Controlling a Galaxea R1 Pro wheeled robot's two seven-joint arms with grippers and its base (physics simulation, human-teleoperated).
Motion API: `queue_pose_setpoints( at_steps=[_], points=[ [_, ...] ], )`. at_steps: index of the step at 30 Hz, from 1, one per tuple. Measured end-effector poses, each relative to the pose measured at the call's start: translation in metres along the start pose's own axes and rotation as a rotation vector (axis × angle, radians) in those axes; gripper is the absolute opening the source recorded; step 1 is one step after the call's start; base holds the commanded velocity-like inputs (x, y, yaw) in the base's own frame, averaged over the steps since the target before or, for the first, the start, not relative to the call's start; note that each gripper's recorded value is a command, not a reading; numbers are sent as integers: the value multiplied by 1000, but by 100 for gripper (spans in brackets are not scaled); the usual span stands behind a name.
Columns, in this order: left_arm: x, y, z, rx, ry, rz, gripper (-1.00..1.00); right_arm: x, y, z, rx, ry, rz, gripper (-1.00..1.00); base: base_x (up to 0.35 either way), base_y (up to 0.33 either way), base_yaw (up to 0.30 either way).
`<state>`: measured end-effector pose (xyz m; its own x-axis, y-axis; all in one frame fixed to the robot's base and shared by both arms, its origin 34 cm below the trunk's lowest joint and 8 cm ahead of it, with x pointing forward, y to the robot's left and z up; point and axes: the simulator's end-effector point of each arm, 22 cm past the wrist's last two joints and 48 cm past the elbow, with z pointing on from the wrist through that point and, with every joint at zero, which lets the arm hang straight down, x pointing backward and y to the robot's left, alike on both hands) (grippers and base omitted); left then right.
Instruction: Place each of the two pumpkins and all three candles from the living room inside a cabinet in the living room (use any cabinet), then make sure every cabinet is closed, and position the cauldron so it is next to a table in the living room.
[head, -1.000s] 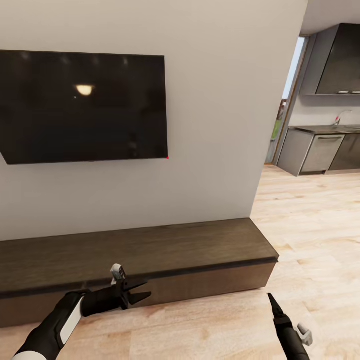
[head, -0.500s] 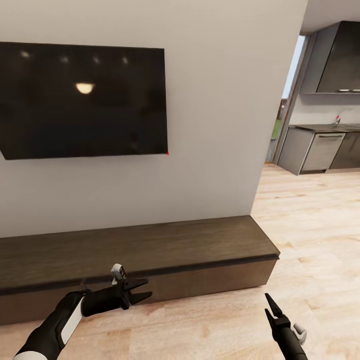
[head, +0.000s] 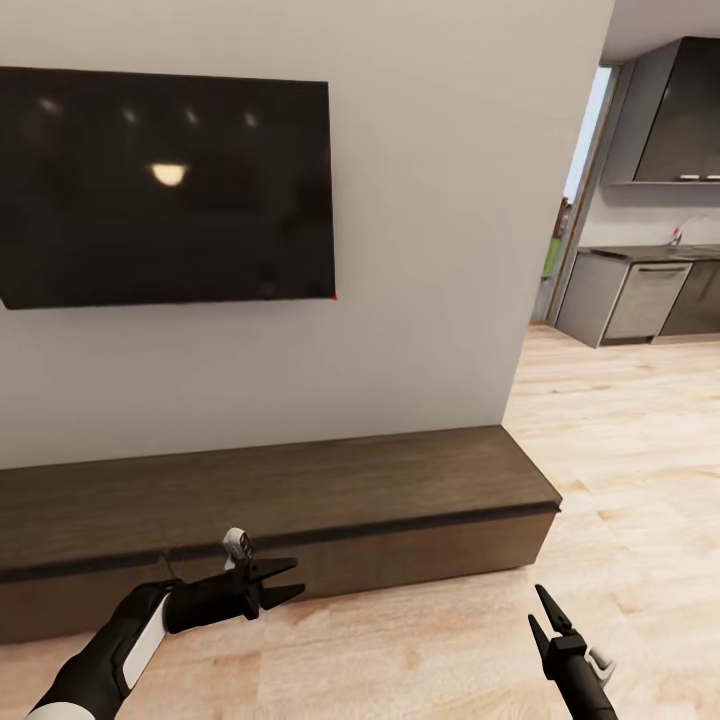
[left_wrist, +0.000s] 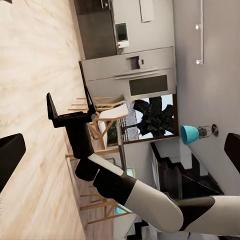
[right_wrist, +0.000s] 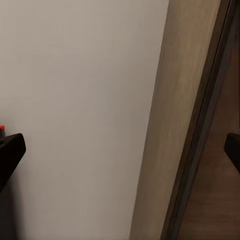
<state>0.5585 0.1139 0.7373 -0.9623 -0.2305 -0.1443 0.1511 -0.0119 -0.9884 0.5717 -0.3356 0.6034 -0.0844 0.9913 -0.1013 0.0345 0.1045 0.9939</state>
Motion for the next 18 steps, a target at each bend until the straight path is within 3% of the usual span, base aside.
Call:
queue_pose_setpoints(
  at_steps=[18],
  points=[
    [11,35,-3,-2,0,1,100,3,-37,-4,1,-5,-5,100,0,0,0]
  ],
)
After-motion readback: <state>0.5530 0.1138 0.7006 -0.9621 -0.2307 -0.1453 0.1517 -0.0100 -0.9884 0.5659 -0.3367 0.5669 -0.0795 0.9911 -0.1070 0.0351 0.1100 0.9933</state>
